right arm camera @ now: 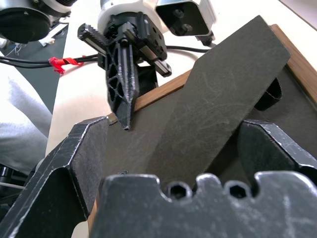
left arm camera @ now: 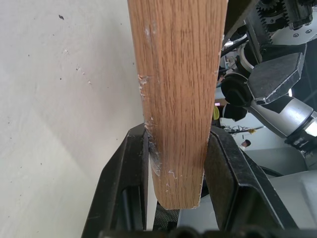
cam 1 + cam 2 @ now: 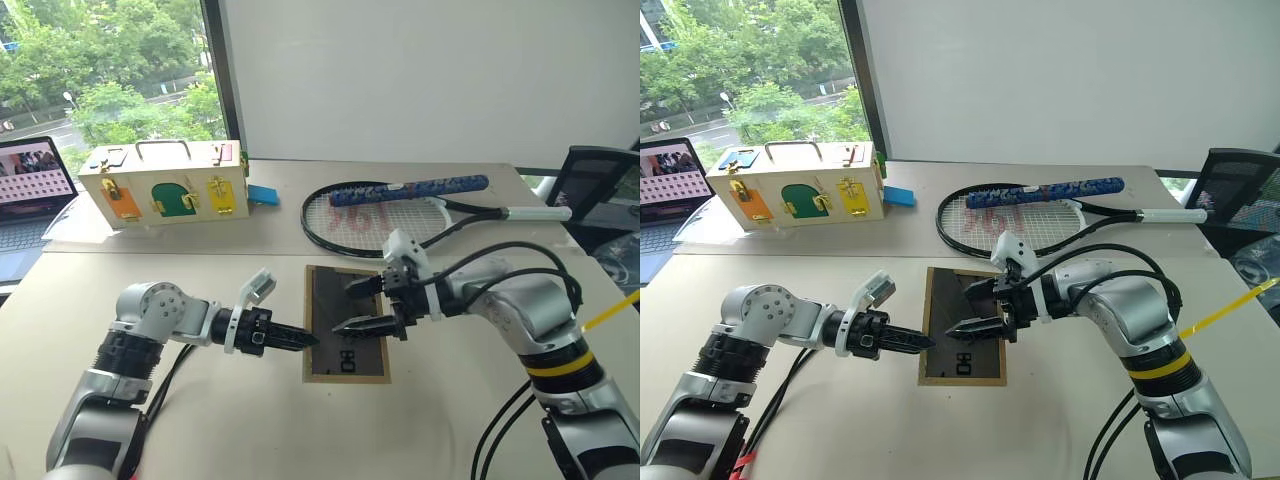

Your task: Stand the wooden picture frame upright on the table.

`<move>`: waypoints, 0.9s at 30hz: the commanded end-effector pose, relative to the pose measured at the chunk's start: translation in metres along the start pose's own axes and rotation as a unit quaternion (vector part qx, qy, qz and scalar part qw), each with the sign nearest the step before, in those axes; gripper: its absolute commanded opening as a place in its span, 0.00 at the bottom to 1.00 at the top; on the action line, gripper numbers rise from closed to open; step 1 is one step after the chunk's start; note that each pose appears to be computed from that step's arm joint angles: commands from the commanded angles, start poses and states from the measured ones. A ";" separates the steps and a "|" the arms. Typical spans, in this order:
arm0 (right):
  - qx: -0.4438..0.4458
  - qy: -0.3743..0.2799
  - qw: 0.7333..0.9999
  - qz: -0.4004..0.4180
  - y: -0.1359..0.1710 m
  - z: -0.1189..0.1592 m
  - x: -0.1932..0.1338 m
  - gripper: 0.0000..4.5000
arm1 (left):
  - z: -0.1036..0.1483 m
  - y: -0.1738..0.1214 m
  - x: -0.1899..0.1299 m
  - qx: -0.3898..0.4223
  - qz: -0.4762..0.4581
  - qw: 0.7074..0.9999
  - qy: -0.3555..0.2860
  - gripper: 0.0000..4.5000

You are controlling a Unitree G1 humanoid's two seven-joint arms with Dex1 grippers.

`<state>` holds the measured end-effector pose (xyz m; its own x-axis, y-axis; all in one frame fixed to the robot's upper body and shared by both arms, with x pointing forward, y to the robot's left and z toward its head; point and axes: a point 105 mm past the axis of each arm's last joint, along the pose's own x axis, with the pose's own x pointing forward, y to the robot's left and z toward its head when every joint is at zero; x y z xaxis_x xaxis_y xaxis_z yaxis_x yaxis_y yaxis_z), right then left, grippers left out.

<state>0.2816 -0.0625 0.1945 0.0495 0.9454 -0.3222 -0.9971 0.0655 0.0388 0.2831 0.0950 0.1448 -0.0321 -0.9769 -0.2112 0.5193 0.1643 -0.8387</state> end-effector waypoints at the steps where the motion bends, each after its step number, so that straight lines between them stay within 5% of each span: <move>1: -0.047 -0.040 0.998 0.025 0.017 0.020 -0.012 0.99 | 0.013 -0.014 -0.001 0.036 -0.030 0.999 -0.013 0.25; 10: -0.061 -0.029 0.998 -0.017 0.018 0.016 -0.044 0.99 | 0.017 -0.013 -0.004 0.036 -0.029 0.999 -0.016 0.25; 18: -0.128 0.028 0.961 -0.245 -0.033 0.025 -0.120 0.99 | 0.027 -0.028 -0.013 -0.008 -0.062 0.998 -0.017 0.25; 22: -0.261 0.089 0.913 -0.301 -0.045 0.025 -0.130 0.99 | 0.032 -0.040 -0.014 -0.029 -0.111 0.993 -0.018 0.25; 25: -0.448 0.236 0.809 -0.298 -0.060 -0.013 -0.132 0.99 | 0.034 -0.040 -0.010 -0.041 -0.121 0.992 -0.017 0.25; 27: -0.535 0.209 0.763 -0.298 -0.059 -0.014 -0.121 0.99 | 0.033 -0.039 -0.007 -0.045 -0.116 0.992 -0.008 0.25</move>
<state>0.3381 -0.1996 0.2094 0.7228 0.5857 -0.3666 -0.4870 0.0554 -0.8716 0.2935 0.0954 0.1835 -0.0935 -0.9950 -0.0354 0.4067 -0.0057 -0.9135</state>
